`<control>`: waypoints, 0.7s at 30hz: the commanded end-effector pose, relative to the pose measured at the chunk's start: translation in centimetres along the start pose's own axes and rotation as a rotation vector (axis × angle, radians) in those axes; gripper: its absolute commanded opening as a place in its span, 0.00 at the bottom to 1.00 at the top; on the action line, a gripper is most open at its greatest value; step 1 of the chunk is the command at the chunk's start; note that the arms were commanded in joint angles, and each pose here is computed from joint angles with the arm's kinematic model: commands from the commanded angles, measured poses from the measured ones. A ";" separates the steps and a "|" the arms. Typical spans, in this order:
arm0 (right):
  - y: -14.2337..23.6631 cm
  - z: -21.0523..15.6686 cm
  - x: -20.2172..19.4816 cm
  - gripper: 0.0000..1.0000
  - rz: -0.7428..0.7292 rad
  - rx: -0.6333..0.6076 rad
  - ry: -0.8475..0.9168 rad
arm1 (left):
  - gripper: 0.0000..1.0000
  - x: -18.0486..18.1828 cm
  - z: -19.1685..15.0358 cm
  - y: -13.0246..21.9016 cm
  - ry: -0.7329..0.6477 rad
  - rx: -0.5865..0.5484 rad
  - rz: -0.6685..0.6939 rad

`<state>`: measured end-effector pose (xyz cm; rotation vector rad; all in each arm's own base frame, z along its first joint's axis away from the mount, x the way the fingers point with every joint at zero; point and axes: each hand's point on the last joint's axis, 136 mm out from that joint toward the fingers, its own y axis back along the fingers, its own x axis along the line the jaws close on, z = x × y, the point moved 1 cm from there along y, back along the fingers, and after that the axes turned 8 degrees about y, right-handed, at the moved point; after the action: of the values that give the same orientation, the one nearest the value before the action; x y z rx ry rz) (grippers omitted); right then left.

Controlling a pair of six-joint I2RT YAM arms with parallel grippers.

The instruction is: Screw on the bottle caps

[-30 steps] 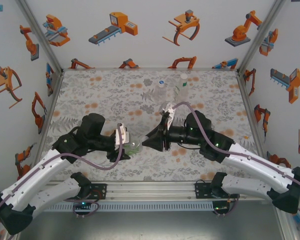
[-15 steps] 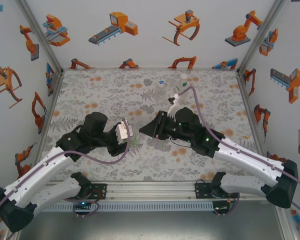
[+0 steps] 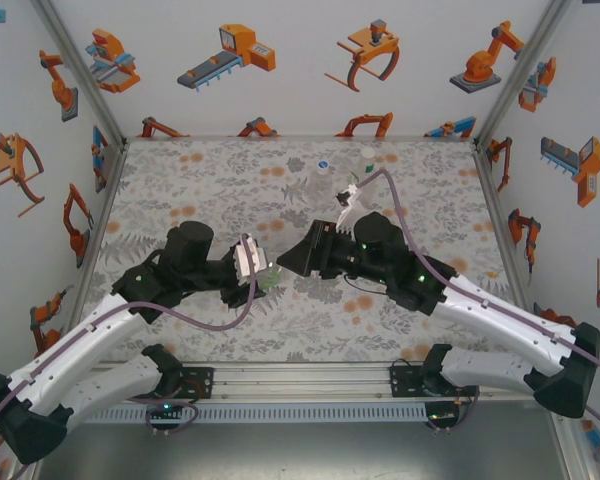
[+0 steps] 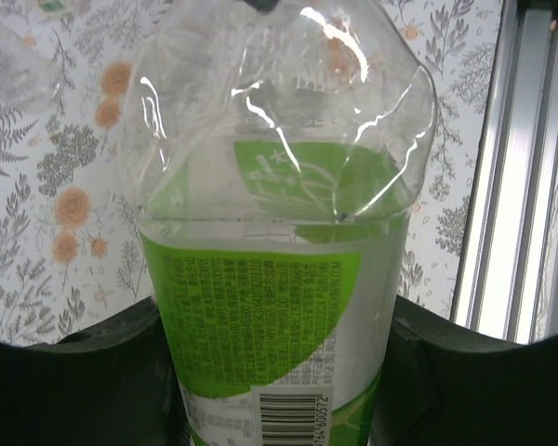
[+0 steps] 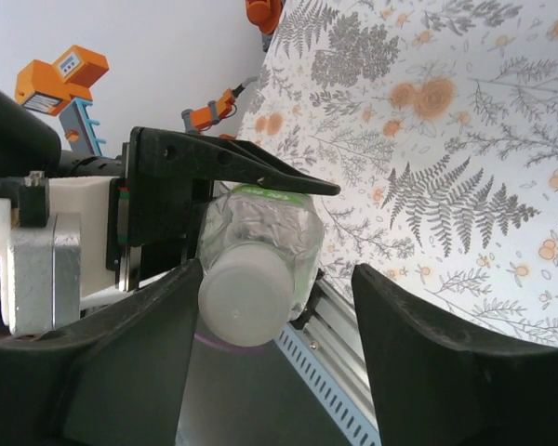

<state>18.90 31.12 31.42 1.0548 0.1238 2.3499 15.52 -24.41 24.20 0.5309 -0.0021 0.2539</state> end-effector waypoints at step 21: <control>7.5 -0.3 4.8 0.58 0.175 0.088 0.823 | 0.00 -6.0 1.2 -0.7 0.055 0.036 -0.466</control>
<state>13.10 27.34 37.64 0.1146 0.3221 2.8018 11.49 -27.06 23.31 0.5666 0.1733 -0.1015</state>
